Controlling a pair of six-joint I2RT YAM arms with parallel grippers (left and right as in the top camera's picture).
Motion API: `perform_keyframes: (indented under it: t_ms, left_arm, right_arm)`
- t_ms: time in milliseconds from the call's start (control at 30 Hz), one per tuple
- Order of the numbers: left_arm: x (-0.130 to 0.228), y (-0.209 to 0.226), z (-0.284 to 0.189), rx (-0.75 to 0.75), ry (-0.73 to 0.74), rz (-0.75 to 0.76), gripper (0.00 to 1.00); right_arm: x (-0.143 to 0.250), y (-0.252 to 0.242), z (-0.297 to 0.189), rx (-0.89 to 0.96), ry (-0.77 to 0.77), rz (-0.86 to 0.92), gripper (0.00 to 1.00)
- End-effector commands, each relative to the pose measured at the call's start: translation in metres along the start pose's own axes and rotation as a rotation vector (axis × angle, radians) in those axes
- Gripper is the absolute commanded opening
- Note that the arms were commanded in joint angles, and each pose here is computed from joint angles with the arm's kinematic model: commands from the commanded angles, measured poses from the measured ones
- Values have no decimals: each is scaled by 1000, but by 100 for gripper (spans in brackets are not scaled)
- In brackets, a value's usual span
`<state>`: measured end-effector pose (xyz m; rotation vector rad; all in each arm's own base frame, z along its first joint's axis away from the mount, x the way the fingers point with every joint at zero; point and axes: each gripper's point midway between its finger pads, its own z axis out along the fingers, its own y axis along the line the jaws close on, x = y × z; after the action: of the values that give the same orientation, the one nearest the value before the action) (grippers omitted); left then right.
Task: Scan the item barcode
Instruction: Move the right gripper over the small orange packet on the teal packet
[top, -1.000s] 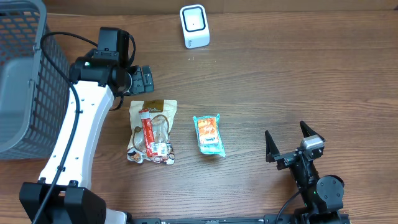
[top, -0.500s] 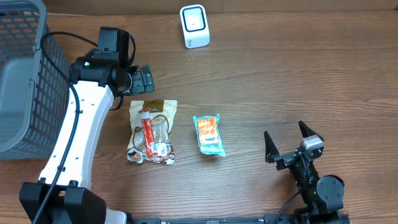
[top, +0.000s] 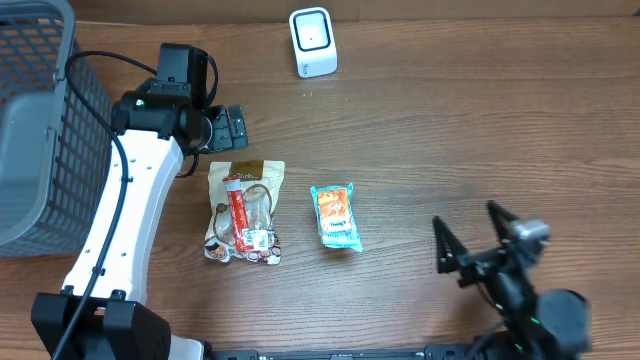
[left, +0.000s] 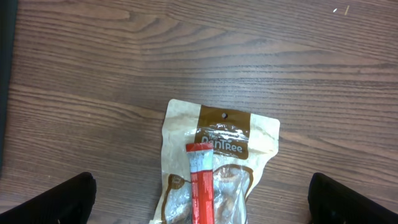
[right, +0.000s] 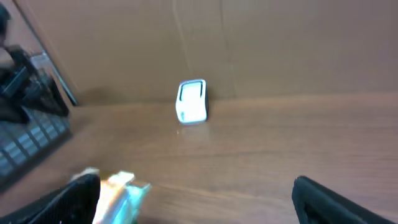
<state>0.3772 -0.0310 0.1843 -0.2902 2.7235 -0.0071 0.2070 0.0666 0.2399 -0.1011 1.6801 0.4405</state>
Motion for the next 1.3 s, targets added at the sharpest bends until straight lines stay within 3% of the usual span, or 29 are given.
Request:
perform_keyframes:
  t_ms: [0,200,467,533,600,700,767,867,1033,1267]
  left_arm:
    - [-7,1,-3,-5,-18,-17,100]
    - [-7,1,-3,-5,-18,-17,100]
    - [-7,0,-3,-5,-18,-17,100]
    - [-7,0,-3,-4,-18,-17,100]
    - [-7,1,-3,-5,-18,-17,100]
    - [-7,1,-3,-5,-18,-17,100]
    - [-7,0,-3,-4,-18,-17,100]
    - [-7,0,-3,-4,-18,-17,100]
    - [-6,0,-3,-4,-18,-16,100]
    - [-6,0,-3,-4,-18,-16,100]
  right_arm:
    - [-76,12,-23,39,-38,34,100]
    - [-133,26,-20,101,222,151,100]
    - [-150,46,15,54,541,250,100]
    - [-142,54,25,5,603,282,100]
    - [-129,58,32,-25,677,316,83]
    - [-104,56,39,15,791,353,79]
    - [-85,56,45,55,868,348,79]
    - [-49,62,57,147,992,301,89]
    - [-7,79,81,259,1085,208,93]
    - [65,113,102,284,1261,53,100]
